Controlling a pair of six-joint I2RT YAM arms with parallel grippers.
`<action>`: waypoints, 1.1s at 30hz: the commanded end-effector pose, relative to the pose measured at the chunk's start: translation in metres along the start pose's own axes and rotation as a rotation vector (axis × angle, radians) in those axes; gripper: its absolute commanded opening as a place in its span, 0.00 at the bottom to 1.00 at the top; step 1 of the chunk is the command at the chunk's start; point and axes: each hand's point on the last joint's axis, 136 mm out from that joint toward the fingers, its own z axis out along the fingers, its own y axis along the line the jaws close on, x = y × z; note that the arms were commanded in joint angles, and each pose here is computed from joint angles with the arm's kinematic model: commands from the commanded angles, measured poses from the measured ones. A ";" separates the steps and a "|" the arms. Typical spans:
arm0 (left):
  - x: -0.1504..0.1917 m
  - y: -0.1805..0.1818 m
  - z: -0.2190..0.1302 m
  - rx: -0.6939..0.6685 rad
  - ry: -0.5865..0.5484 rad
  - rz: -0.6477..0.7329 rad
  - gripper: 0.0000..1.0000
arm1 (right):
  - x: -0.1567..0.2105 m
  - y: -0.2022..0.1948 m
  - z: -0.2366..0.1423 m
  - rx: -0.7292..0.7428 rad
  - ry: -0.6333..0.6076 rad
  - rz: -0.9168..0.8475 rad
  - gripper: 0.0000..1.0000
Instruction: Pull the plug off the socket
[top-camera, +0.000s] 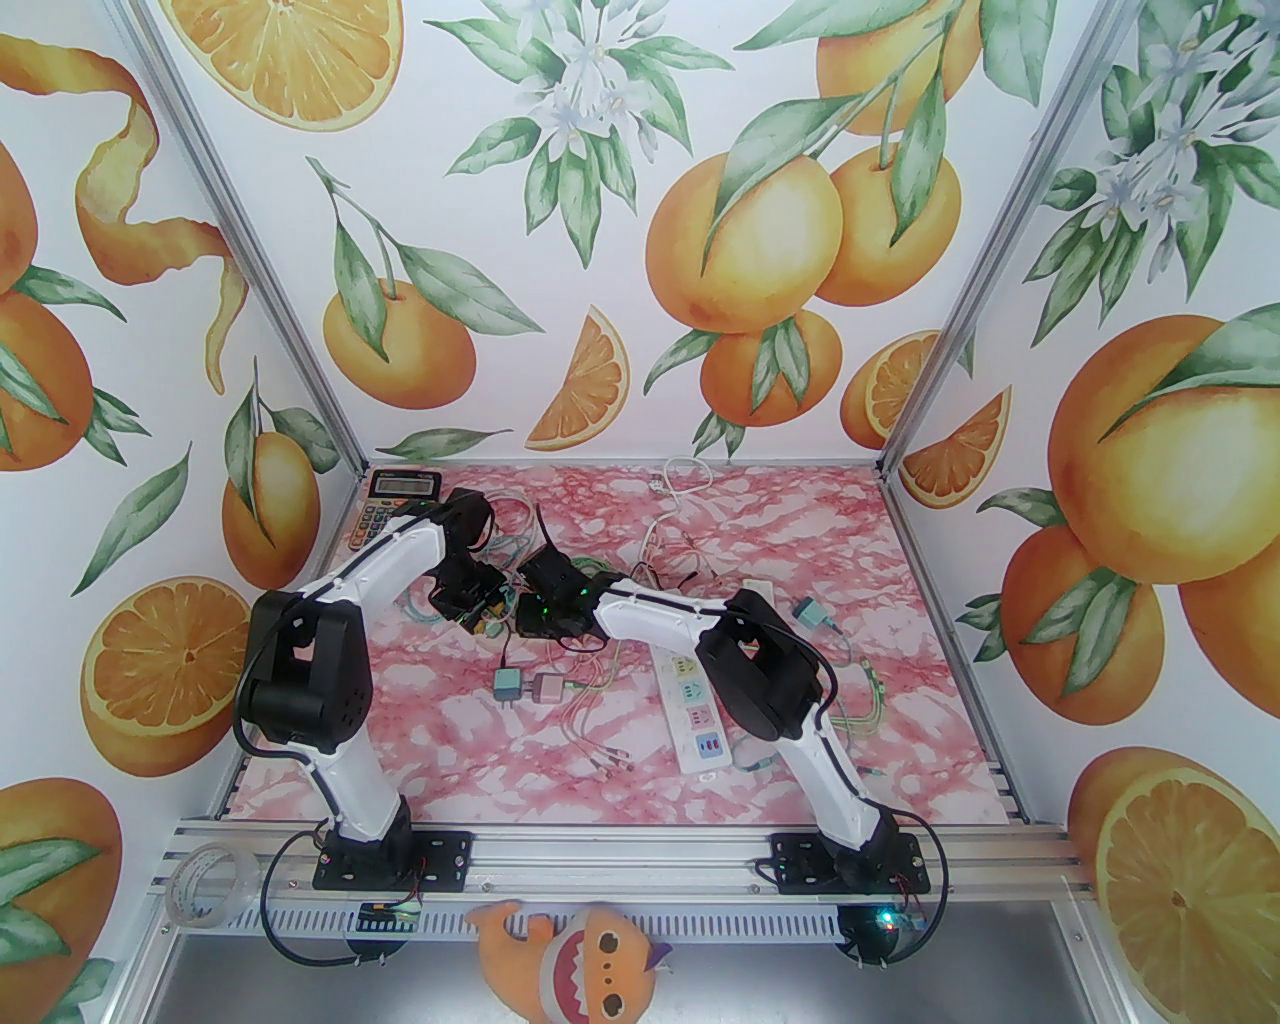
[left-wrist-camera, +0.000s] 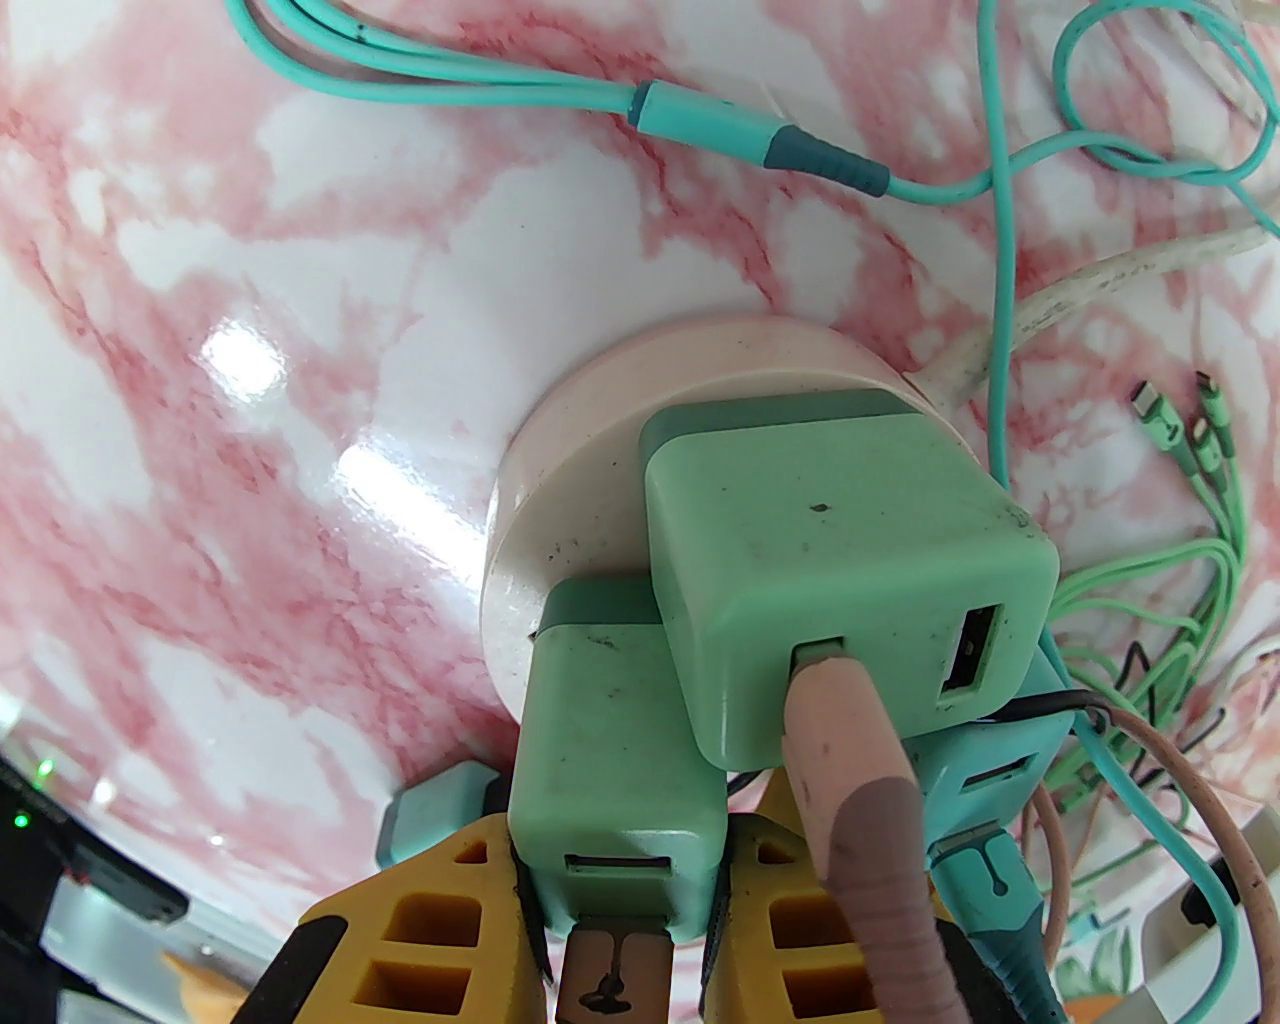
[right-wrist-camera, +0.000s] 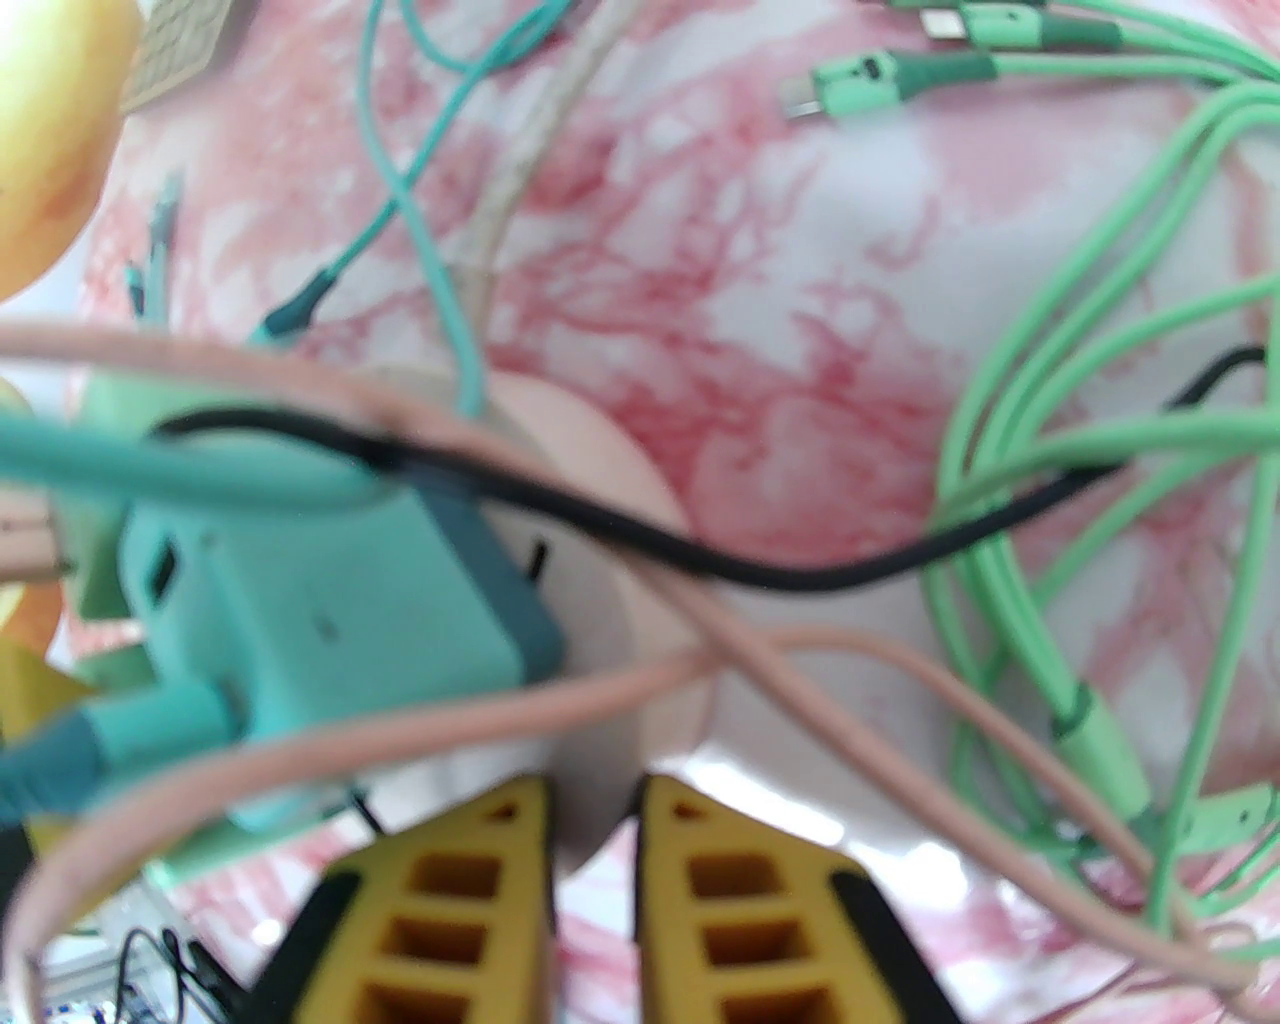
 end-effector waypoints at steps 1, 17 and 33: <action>0.013 0.000 -0.016 -0.015 0.001 0.023 0.00 | 0.114 -0.147 0.038 0.456 0.333 -0.007 0.17; -0.006 0.029 -0.033 -0.055 -0.027 0.003 0.00 | 0.117 -0.149 0.039 0.459 0.336 0.000 0.17; 0.013 0.005 -0.022 -0.080 0.023 0.078 0.00 | 0.115 -0.146 0.042 0.456 0.342 -0.009 0.16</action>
